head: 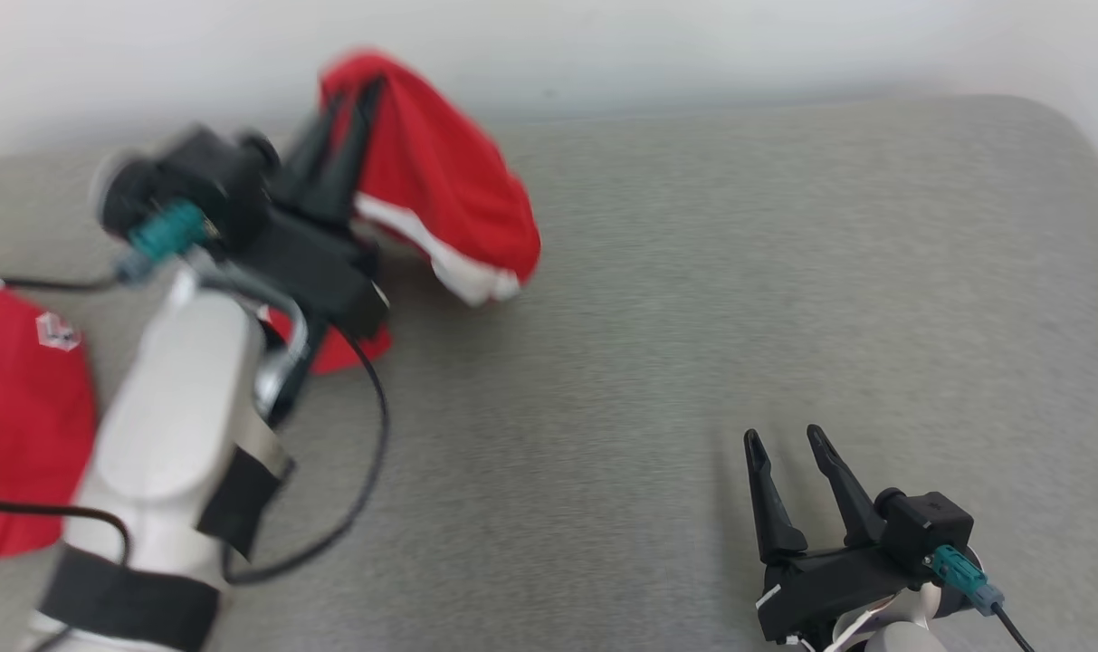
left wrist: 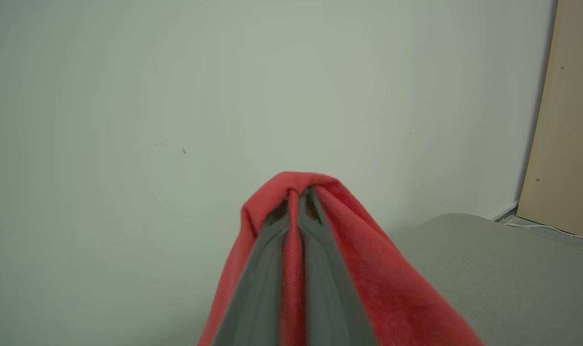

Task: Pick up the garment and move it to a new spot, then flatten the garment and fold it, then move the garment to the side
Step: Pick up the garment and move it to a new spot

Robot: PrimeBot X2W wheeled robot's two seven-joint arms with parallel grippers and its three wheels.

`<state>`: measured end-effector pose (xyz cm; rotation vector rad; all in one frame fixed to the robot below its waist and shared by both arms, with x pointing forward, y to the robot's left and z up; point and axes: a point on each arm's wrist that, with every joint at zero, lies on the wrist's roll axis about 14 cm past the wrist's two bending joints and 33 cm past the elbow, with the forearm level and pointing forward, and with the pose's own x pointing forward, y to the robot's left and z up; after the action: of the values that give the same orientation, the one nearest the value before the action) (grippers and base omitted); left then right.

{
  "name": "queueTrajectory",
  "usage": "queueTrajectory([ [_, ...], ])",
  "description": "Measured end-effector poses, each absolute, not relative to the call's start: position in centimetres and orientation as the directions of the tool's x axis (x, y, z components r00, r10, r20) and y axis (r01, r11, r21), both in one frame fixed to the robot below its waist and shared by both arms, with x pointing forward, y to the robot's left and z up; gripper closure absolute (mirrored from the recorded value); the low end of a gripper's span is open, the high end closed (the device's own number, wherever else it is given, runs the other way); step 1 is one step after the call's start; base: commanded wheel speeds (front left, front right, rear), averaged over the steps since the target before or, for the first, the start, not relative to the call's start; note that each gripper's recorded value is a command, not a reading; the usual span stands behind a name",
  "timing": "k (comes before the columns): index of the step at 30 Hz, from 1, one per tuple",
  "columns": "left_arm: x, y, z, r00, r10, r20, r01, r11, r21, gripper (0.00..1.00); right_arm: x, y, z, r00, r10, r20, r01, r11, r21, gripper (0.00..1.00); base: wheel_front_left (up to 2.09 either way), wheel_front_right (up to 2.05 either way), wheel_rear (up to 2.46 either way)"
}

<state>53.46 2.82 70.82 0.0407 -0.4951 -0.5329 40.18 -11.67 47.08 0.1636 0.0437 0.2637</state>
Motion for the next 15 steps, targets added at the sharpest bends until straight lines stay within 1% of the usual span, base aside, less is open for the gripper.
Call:
queueTrajectory([
  [4,53.1,-1.1,66.9,0.745,-0.550,0.377,0.566,0.821,0.079,1.00,39.4,-13.9,47.5,0.981,0.195,-0.017,-0.190,0.969,0.160,0.00,0.00,0.00,0.00],
  [7,52.5,-3.5,62.9,0.751,-0.589,0.297,0.612,0.791,0.021,1.00,38.8,-15.4,47.6,0.988,0.151,-0.016,-0.147,0.977,0.156,0.00,0.00,0.00,0.00],
  [13,50.9,-6.0,55.7,0.769,-0.624,0.136,0.636,0.769,-0.066,1.00,37.7,-17.3,47.9,0.996,0.091,-0.014,-0.088,0.985,0.150,0.00,0.00,0.00,0.00],
  [14,50.6,-6.1,54.7,0.773,-0.624,0.112,0.633,0.770,-0.078,0.85,37.6,-17.5,48.0,0.996,0.085,-0.013,-0.082,0.986,0.148,0.00,0.00,0.00,0.00],
  [15,50.3,-6.1,53.9,0.776,-0.623,0.093,0.630,0.772,-0.085,0.63,37.5,-17.7,48.0,0.997,0.080,-0.011,-0.077,0.986,0.147,0.00,0.00,0.00,0.00],
])
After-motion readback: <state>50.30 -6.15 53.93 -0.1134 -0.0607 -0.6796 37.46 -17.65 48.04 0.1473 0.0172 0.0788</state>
